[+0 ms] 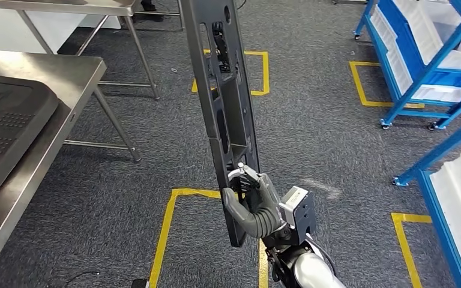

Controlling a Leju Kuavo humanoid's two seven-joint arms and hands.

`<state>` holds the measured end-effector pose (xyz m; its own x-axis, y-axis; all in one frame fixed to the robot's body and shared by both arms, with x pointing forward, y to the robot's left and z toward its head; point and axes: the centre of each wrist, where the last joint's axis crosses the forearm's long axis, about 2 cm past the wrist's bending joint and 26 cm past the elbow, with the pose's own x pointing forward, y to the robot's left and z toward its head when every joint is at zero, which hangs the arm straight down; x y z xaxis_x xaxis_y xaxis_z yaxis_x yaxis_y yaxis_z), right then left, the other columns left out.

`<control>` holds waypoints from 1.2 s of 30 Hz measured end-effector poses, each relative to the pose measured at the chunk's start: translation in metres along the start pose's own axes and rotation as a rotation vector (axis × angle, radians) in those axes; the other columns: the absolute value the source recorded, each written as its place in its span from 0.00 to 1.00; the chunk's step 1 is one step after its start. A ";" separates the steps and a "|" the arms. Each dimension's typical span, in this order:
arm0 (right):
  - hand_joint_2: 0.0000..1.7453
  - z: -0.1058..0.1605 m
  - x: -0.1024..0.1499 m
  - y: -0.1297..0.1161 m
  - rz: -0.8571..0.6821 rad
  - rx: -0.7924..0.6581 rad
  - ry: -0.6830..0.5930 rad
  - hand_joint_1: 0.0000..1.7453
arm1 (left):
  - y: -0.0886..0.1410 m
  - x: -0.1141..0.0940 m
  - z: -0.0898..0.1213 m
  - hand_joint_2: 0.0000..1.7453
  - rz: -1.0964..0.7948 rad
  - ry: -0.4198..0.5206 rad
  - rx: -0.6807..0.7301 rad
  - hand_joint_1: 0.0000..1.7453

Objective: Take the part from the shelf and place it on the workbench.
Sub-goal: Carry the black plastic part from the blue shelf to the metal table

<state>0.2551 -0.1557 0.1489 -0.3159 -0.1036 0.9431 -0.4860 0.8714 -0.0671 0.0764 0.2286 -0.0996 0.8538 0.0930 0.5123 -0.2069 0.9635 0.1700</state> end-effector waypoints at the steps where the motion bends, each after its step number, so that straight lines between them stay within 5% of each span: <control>1: 1.00 0.000 0.000 -0.002 0.000 -0.005 -0.002 1.00 | 0.000 0.001 0.000 1.00 0.001 -0.001 -0.001 0.00; 36: 1.00 0.006 0.004 -0.020 0.002 -0.084 -0.033 1.00 | -0.002 0.000 0.001 1.00 0.006 0.015 -0.032 0.00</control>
<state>0.2589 -0.1765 0.1525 -0.3444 -0.1162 0.9316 -0.4159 0.9085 -0.0405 0.0765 0.2261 -0.0995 0.8596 0.1023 0.5007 -0.1970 0.9703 0.1400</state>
